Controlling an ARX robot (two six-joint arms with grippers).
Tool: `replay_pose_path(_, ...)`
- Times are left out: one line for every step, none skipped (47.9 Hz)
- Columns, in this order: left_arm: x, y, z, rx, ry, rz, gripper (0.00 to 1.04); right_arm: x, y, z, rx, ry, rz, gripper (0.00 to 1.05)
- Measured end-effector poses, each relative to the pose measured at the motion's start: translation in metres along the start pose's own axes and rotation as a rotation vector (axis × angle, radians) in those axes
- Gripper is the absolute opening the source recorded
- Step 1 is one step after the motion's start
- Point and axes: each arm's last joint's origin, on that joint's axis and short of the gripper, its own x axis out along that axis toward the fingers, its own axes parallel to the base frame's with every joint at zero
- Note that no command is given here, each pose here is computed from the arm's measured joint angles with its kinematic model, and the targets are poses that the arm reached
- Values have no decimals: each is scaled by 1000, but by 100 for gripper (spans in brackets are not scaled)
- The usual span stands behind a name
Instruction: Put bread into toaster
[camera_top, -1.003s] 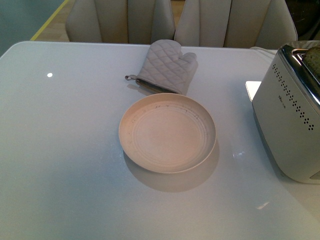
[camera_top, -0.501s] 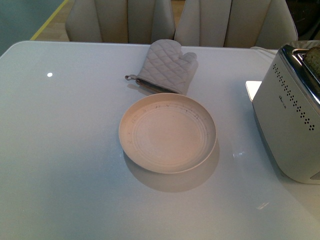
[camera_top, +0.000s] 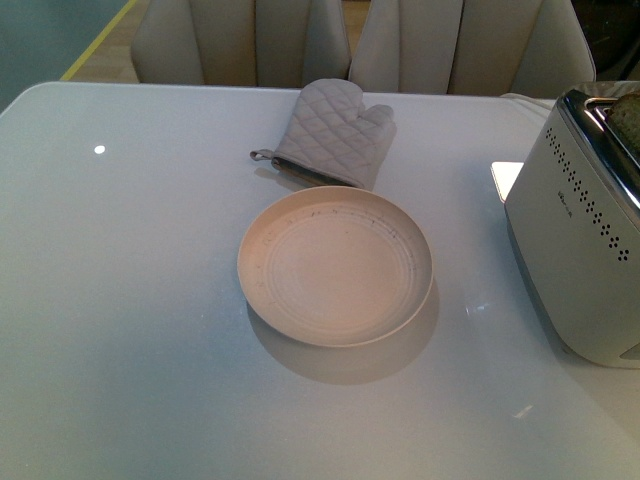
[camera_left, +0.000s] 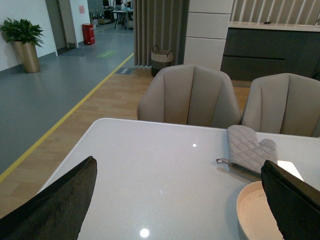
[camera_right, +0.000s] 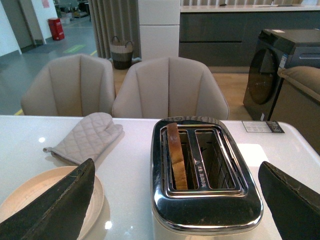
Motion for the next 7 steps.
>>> replay_pose_path(0, 0, 0, 0, 0, 0, 98, 0, 0, 0, 0, 0, 0, 96)
replay_pose_path(0, 0, 0, 0, 0, 0, 98, 0, 0, 0, 0, 0, 0, 96)
replay_pose_path(0, 0, 0, 0, 0, 0, 98, 0, 0, 0, 0, 0, 0, 96)
replay_pose_path(0, 0, 0, 0, 0, 0, 98, 0, 0, 0, 0, 0, 0, 96)
replay_pose_path(0, 0, 0, 0, 0, 0, 98, 0, 0, 0, 0, 0, 0, 96)
replay_pose_path(0, 0, 0, 0, 0, 0, 98, 0, 0, 0, 0, 0, 0, 96)
replay_pose_path(0, 0, 0, 0, 0, 0, 98, 0, 0, 0, 0, 0, 0, 96)
